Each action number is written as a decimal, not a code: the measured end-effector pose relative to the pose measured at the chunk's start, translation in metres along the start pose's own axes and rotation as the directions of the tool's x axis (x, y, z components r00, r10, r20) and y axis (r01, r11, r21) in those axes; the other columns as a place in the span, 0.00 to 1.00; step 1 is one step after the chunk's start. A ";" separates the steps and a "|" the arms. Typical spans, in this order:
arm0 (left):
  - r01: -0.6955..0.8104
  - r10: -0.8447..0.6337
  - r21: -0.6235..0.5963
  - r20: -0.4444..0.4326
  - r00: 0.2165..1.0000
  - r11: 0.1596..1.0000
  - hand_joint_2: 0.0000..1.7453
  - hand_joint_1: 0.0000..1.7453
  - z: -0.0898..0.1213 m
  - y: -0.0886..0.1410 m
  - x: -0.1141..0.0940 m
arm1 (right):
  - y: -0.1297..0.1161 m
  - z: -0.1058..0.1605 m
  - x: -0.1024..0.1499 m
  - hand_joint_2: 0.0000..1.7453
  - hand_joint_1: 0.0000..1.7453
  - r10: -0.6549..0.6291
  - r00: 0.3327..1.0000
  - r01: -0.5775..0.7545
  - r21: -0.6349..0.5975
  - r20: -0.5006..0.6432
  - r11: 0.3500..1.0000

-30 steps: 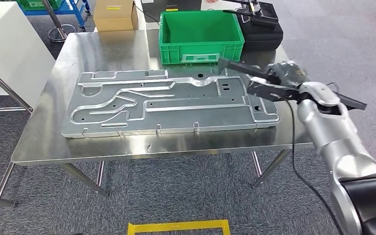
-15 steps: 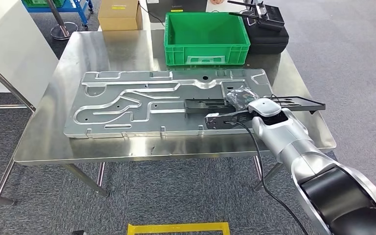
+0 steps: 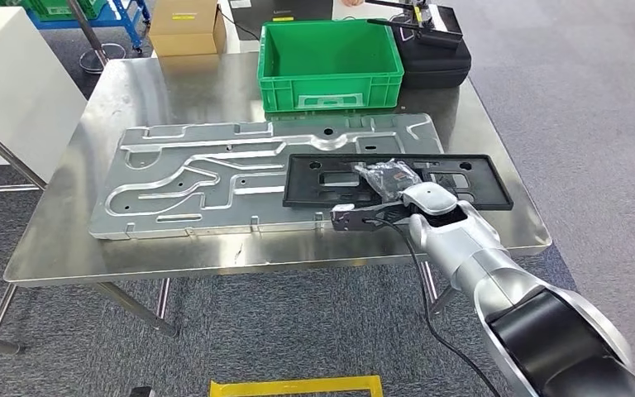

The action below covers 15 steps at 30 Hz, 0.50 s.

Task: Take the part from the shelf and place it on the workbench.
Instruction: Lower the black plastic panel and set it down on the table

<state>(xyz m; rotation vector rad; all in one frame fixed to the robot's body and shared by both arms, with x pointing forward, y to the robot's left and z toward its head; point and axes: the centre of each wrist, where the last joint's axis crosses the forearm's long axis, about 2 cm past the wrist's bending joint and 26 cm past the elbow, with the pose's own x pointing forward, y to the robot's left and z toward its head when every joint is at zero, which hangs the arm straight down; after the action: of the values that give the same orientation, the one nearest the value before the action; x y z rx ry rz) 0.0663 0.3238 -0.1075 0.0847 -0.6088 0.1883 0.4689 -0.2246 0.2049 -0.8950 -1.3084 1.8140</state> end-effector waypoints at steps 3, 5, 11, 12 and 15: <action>0.002 -0.002 -0.002 -0.009 1.000 1.000 0.00 0.00 0.000 0.000 0.000 | -0.008 -0.001 0.000 0.00 0.00 -0.046 0.998 0.053 -0.165 0.047 0.985; 0.002 -0.003 -0.005 -0.014 1.000 1.000 0.00 0.00 0.000 -0.001 0.000 | -0.014 -0.001 -0.001 0.00 0.00 -0.060 0.995 0.078 -0.265 0.075 0.961; 0.006 -0.006 -0.014 -0.009 1.000 1.000 0.00 0.00 0.000 -0.002 0.000 | -0.034 0.007 -0.011 0.00 0.00 -0.075 0.986 0.145 -0.553 0.148 0.820; 0.006 -0.006 -0.014 -0.007 1.000 1.000 0.00 0.00 0.000 -0.002 0.000 | -0.034 0.011 -0.015 0.00 0.00 -0.081 0.985 0.155 -0.589 0.151 0.793; -0.002 0.002 -0.019 0.001 1.000 1.000 0.00 0.00 0.002 -0.003 -0.003 | -0.035 0.032 -0.032 0.00 0.00 -0.093 0.986 0.163 -0.711 0.137 0.684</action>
<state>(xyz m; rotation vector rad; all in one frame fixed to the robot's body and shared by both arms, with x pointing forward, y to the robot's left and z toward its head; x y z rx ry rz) 0.0633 0.3201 -0.1081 0.0663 -0.6112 0.1841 0.4628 -0.2592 0.2500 -1.0822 -2.1582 1.2082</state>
